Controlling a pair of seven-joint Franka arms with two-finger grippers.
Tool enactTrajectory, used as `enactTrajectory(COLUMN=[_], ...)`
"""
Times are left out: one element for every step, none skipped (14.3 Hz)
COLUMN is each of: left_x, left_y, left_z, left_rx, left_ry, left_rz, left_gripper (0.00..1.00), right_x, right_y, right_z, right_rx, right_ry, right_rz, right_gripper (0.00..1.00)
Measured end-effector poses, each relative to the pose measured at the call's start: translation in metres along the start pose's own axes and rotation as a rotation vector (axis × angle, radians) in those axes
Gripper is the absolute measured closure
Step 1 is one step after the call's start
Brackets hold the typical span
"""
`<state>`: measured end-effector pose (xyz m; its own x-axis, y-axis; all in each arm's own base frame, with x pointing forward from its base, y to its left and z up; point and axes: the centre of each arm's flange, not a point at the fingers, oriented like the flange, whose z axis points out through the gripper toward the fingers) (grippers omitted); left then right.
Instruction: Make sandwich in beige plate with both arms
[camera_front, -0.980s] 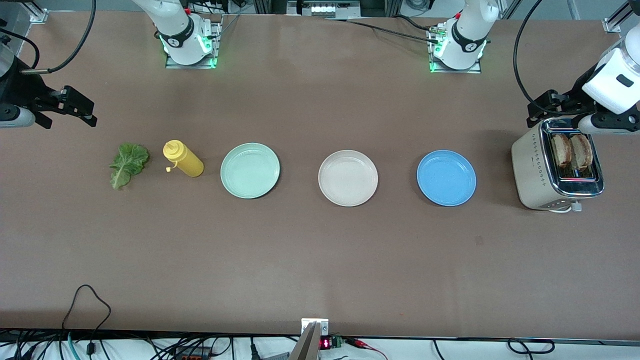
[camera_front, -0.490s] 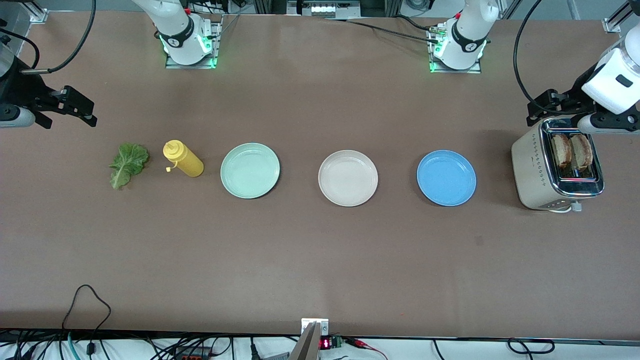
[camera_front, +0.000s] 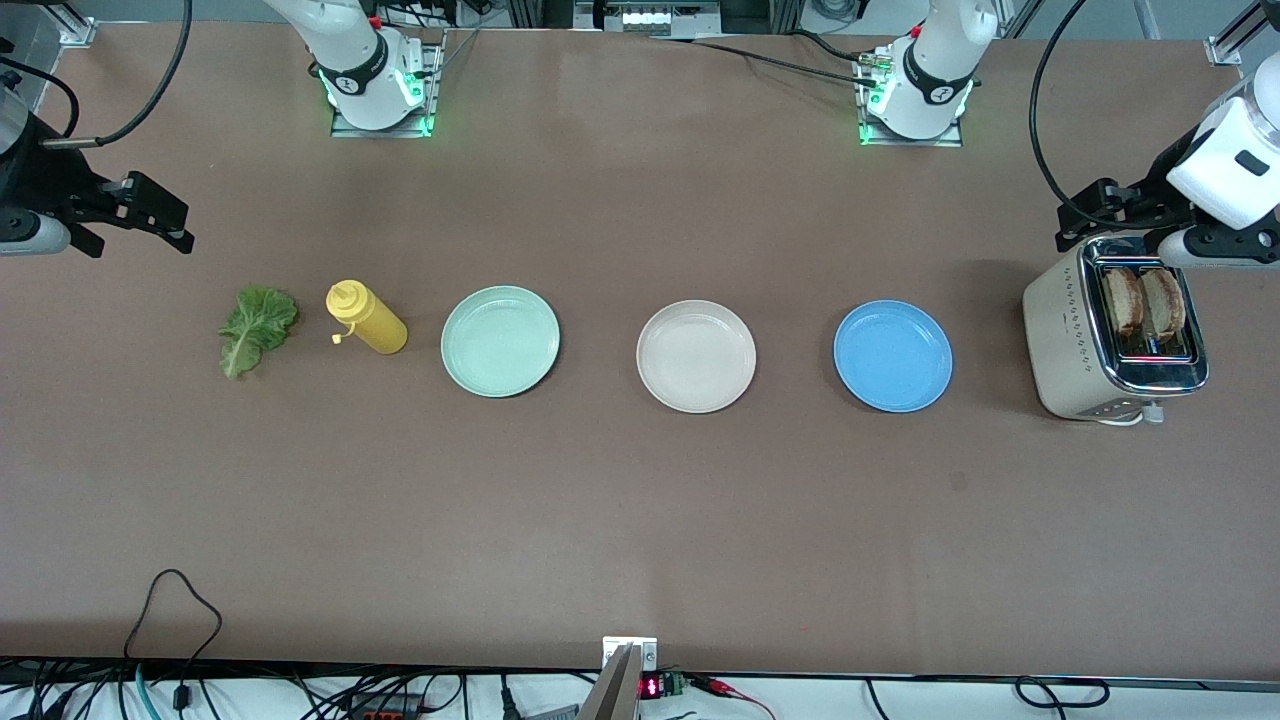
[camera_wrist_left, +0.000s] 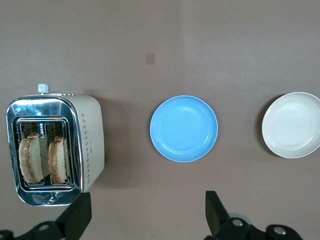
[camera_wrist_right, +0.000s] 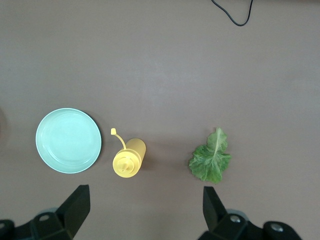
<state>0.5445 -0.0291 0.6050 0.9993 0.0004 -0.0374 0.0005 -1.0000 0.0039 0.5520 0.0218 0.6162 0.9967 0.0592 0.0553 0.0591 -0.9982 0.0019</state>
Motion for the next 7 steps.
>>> enactTrajectory(left_x=[0.0, 0.0, 0.002, 0.005, 0.008, 0.011, 0.015], left_y=[0.0, 0.0, 0.0, 0.001, 0.001, 0.001, 0.001], left_z=[0.002, 0.006, 0.012, 0.019, 0.026, 0.032, 0.037], left_rx=[0.0, 0.001, 0.002, 0.003, 0.003, 0.004, 0.004], left_ry=[-0.009, -0.027, -0.047, -0.063, -0.075, -0.086, -0.095], left_rz=[0.0, 0.0, 0.001, 0.001, 0.001, 0.001, 0.001], left_gripper=[0.0, 0.0, 0.0, 0.0, 0.0, 0.0, 0.0], right_x=[0.0, 0.0, 0.0, 0.0, 0.0, 0.0, 0.0], right_y=[0.0, 0.0, 0.0, 0.0, 0.0, 0.0, 0.0], right_z=[0.0, 0.0, 0.0, 0.0, 0.0, 0.0, 0.0], right_rx=[0.0, 0.0, 0.0, 0.0, 0.0, 0.0, 0.0], right_ry=[0.0, 0.0, 0.0, 0.0, 0.0, 0.0, 0.0], right_rz=[0.0, 0.0, 0.0, 0.0, 0.0, 0.0, 0.0], right_gripper=[0.0, 0.0, 0.0, 0.0, 0.0, 0.0, 0.0])
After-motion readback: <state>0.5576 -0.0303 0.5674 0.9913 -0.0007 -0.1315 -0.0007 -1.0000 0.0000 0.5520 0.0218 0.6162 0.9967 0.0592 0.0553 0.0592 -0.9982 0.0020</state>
